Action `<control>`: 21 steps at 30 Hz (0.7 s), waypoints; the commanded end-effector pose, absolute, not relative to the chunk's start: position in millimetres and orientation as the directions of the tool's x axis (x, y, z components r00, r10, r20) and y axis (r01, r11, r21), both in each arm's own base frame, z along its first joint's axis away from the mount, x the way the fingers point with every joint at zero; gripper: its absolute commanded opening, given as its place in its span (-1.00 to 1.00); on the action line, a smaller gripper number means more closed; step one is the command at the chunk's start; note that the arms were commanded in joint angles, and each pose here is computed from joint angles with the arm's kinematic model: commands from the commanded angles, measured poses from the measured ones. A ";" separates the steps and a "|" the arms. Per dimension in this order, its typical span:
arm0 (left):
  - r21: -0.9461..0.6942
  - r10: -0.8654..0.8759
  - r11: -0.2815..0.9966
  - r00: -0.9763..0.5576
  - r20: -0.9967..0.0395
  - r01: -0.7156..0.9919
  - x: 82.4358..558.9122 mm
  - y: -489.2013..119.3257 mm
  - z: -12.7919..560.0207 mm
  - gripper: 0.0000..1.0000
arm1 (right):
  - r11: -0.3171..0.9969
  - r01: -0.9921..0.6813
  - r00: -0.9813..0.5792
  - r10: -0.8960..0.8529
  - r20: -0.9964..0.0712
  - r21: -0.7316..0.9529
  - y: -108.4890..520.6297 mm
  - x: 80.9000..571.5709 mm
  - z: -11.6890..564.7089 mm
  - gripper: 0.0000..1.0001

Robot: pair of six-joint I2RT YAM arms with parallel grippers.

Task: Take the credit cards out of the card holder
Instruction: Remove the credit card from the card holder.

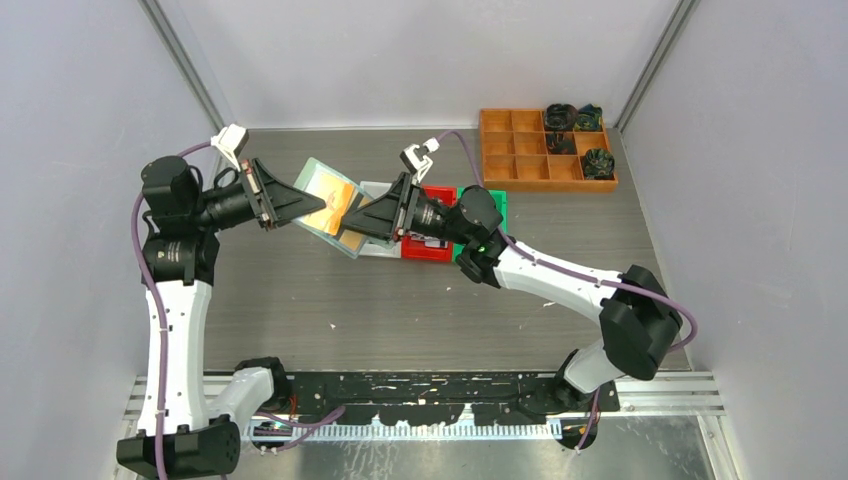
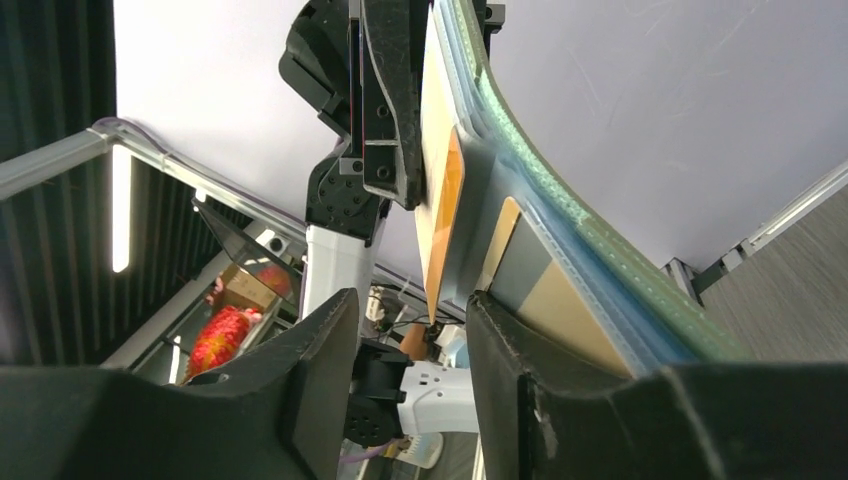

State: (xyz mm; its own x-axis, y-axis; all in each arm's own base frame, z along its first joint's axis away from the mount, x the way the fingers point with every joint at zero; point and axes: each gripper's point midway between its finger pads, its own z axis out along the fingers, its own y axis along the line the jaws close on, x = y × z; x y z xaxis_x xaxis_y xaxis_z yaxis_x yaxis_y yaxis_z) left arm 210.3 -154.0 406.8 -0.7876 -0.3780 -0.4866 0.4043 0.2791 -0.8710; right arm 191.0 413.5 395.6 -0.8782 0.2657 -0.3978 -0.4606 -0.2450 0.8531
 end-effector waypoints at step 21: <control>-0.805 -0.347 0.266 -0.726 -0.593 0.530 191.3 -157.5 432.3 -0.95 | -0.304 -0.429 -0.882 0.342 -0.323 0.850 408.2 213.5 404.0 -0.98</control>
State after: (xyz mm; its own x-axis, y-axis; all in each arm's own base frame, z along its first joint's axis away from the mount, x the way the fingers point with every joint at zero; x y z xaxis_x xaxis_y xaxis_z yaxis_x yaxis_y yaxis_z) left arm 210.3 -152.4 411.6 -0.7587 -0.3933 -0.5194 0.4308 0.2952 -0.8528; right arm 204.9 423.8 398.8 -0.9120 0.2662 -0.3120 -0.3882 -0.3153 0.8660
